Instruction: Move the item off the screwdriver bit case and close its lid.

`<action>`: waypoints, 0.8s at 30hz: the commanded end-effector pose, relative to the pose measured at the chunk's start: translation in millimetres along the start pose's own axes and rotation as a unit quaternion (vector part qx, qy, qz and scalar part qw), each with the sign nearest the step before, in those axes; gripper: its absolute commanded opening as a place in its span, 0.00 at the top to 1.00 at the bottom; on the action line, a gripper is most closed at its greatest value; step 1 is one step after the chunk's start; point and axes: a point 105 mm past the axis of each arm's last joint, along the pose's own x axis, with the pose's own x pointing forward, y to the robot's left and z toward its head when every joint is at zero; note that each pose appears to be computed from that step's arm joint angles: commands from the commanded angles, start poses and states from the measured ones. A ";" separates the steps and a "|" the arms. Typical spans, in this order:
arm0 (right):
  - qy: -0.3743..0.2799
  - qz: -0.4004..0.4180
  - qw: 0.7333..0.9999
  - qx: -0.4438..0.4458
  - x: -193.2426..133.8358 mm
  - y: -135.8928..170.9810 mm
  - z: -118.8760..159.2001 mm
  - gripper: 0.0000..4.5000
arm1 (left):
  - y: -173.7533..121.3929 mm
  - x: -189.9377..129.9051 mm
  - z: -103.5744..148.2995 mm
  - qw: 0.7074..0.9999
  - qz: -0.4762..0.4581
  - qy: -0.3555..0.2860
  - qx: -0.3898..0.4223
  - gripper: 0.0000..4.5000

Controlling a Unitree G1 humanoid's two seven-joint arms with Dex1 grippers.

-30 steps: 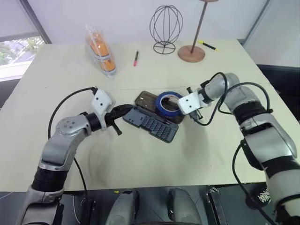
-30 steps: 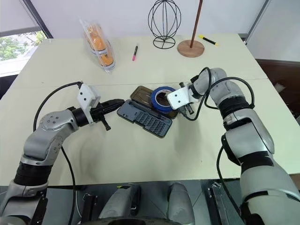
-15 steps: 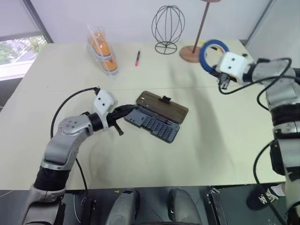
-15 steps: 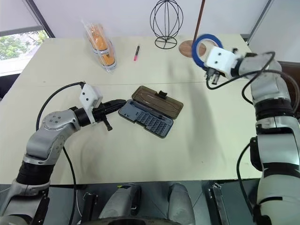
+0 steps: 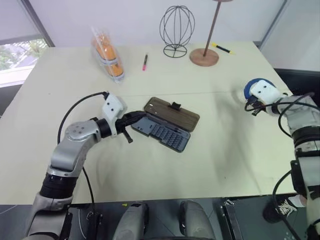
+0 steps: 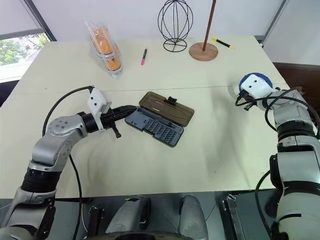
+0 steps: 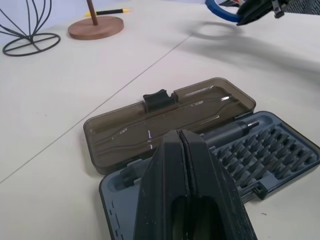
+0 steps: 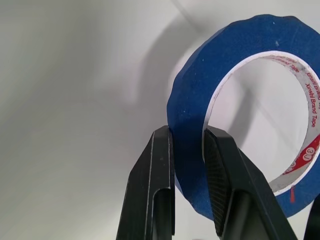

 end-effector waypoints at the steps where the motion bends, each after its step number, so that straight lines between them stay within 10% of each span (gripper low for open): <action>1: 0.001 -0.034 0.999 -0.007 -8.2 -18.6 -0.2 0.93 | -1.3 -1.4 10.4 1.000 0.001 -0.012 0.022 1.00; 10: 0.018 -0.043 0.998 -0.034 -8.8 -20.3 -7.4 0.06 | -2.8 -2.8 7.0 1.000 0.001 -0.009 0.020 1.00; 24: -0.227 0.077 0.965 0.102 -51.7 33.0 119.1 0.03 | 6.0 -14.2 1.8 1.000 0.011 -0.001 0.007 1.00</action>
